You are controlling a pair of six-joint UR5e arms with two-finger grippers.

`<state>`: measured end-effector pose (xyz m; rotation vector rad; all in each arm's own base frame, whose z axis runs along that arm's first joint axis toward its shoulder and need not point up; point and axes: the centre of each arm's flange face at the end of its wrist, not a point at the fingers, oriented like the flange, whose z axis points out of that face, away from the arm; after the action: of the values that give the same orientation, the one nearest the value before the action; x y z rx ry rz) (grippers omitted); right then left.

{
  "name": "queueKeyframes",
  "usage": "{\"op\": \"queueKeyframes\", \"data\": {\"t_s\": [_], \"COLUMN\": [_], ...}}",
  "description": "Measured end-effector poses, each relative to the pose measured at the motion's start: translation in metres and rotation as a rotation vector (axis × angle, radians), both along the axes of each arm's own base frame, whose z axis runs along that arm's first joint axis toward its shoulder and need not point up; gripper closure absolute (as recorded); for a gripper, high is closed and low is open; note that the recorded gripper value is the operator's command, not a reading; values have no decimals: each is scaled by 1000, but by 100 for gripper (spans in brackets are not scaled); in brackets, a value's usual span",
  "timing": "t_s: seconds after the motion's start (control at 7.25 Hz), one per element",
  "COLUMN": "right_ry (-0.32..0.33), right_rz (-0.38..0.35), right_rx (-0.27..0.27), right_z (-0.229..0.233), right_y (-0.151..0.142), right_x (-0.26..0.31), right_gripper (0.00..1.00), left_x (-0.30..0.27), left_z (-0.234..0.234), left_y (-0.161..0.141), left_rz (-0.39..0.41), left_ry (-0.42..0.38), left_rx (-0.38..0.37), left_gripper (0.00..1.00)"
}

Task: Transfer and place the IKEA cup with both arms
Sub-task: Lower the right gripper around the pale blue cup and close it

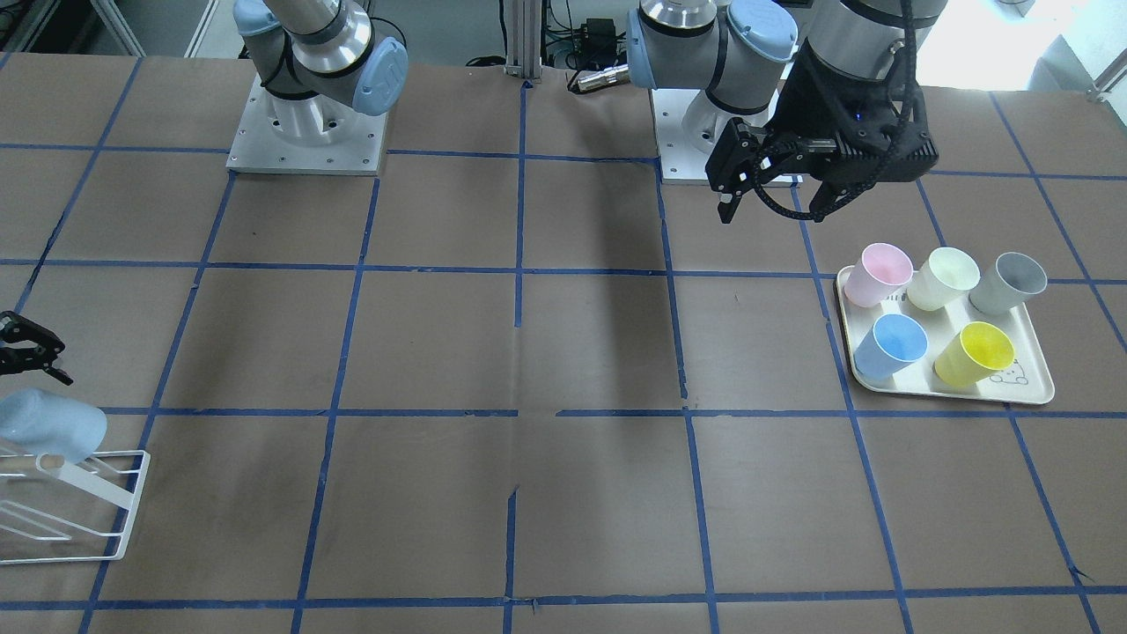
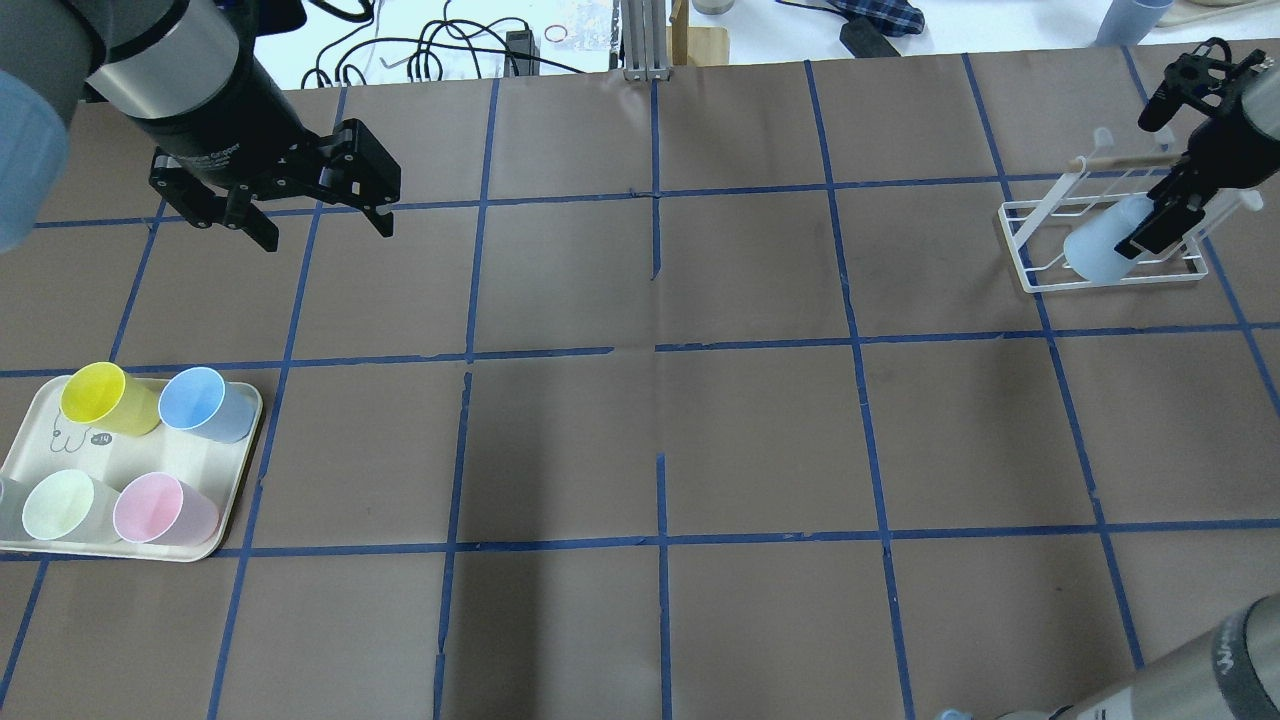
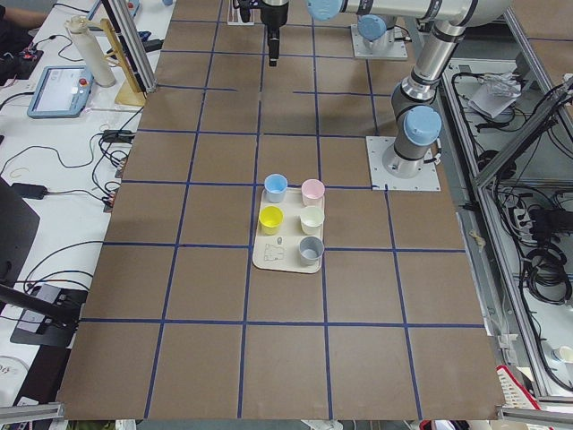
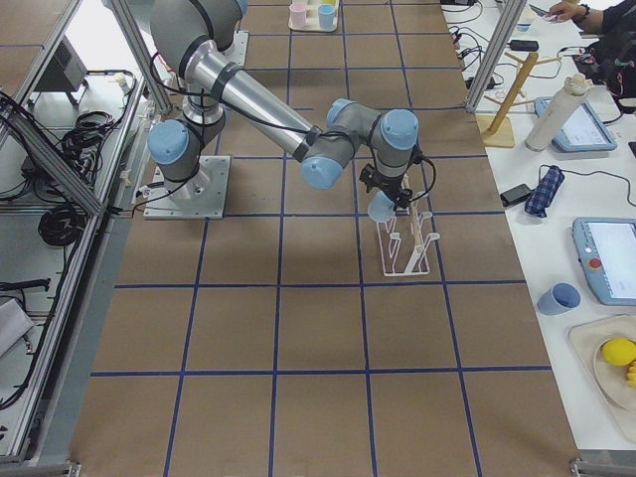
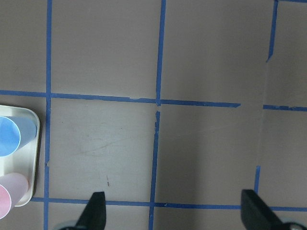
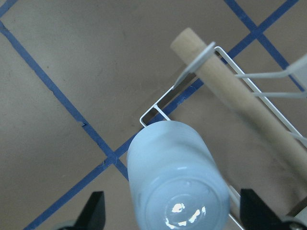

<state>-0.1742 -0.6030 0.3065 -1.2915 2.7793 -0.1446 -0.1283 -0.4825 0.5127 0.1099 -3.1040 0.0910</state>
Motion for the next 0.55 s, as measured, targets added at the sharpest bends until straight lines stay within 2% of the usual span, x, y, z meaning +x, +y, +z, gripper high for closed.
{"op": "queueKeyframes", "data": {"t_s": [0.14,0.41,0.55], "right_ry": [-5,-10,-11], "right_rz": [-1,-2,-3], "right_rx": [4,8,9], "right_z": [-4,-8,-8], "right_y": [-1,-2,-2], "right_x": [0,0,0], "right_gripper": [0,13,36], "left_x": [0,0,0], "left_z": [0,1,2], "left_y": [1,2,2], "left_rz": [0,1,0], "left_ry": [0,0,0], "left_rx": [-1,-3,-4], "left_gripper": [0,0,0]}}
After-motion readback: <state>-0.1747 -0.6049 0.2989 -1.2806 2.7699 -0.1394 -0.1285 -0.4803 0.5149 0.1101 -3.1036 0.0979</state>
